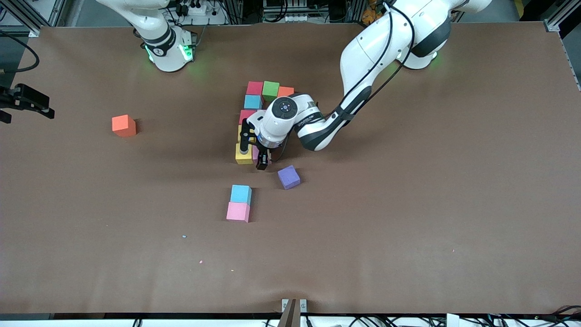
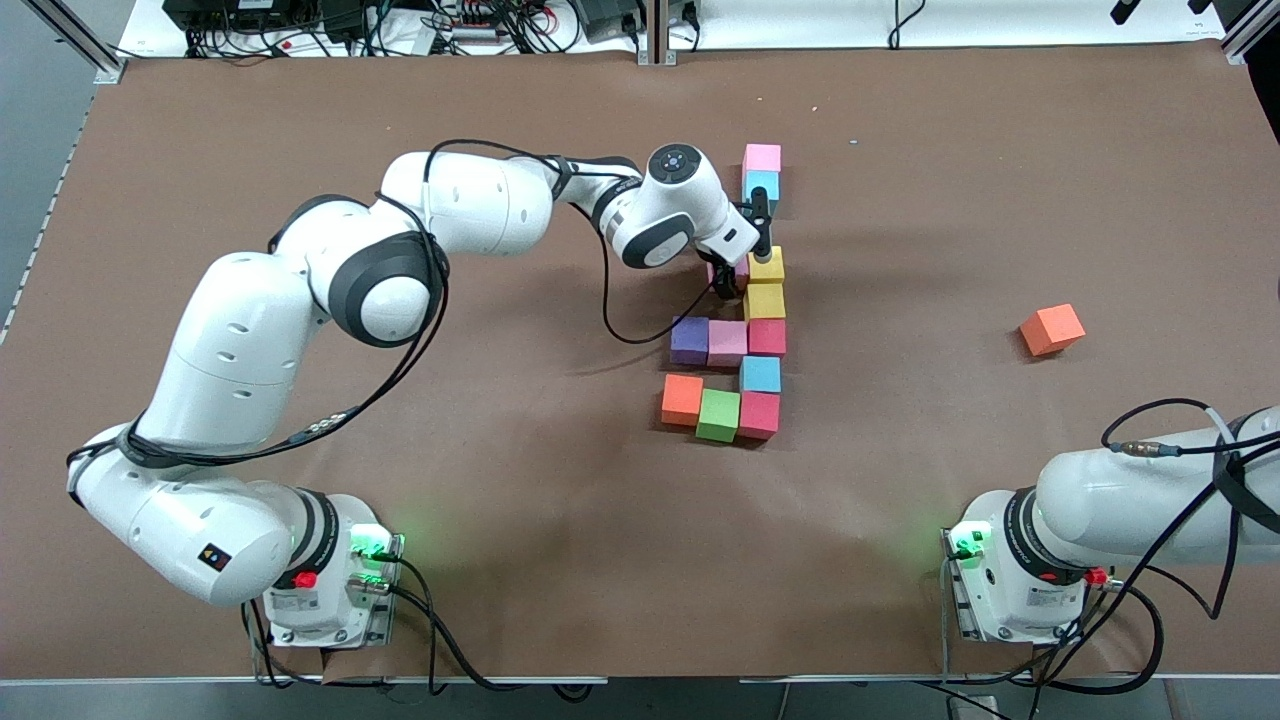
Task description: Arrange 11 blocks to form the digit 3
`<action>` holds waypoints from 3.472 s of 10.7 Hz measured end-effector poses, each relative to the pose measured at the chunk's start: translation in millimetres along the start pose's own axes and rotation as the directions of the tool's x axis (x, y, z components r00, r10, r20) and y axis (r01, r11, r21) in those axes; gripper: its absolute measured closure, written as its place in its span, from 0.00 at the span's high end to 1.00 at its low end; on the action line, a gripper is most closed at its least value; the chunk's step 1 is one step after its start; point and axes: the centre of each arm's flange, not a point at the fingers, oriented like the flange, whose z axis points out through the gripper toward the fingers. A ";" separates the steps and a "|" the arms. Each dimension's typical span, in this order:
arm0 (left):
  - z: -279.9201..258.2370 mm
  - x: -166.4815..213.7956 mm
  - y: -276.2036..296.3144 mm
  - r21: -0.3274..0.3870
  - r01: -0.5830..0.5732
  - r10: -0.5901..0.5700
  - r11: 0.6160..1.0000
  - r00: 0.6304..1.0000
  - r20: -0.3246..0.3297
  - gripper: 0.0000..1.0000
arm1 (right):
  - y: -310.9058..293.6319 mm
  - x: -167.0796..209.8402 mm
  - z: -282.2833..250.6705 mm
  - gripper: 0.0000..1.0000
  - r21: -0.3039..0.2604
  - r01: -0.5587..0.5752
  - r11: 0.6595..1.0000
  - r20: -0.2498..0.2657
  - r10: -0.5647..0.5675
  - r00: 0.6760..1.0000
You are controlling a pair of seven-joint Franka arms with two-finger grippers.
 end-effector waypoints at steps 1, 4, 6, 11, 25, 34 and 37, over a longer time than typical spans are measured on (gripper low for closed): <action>0.0 -0.8 -1.4 0.004 -0.007 0.007 1.000 1.000 -0.003 0.87 | 0.0 0.0 0.1 1.00 0.000 0.000 1.000 0.000 0.000 1.000; 0.9 -1.2 -1.7 0.007 -0.010 0.010 1.000 1.000 -0.006 0.92 | 0.1 0.6 1.2 1.00 0.000 0.000 1.000 0.002 0.000 1.000; 3.0 -2.4 -1.3 0.007 -0.012 0.012 1.000 1.000 -0.005 1.00 | 0.2 0.9 2.0 1.00 0.001 0.000 1.000 0.004 0.000 1.000; 6.2 3.1 7.0 0.005 -0.038 0.038 0.999 0.999 -0.005 1.00 | 0.0 1.2 2.3 1.00 0.001 0.001 1.000 0.004 -0.001 1.000; -26.2 24.5 10.7 -0.066 -0.018 0.021 0.998 0.999 0.043 1.00 | -0.1 2.9 5.2 1.00 0.002 0.001 1.000 0.009 -0.001 1.000; -89.9 41.3 7.3 -0.156 0.085 -0.069 0.984 0.992 0.106 1.00 | -0.8 3.2 5.5 1.00 0.002 0.003 1.000 0.010 -0.003 1.000; -106.0 25.5 -14.1 -0.121 0.306 -0.284 0.944 0.944 0.167 1.00 | -1.6 4.0 6.4 1.00 0.002 0.004 1.000 0.012 -0.004 1.000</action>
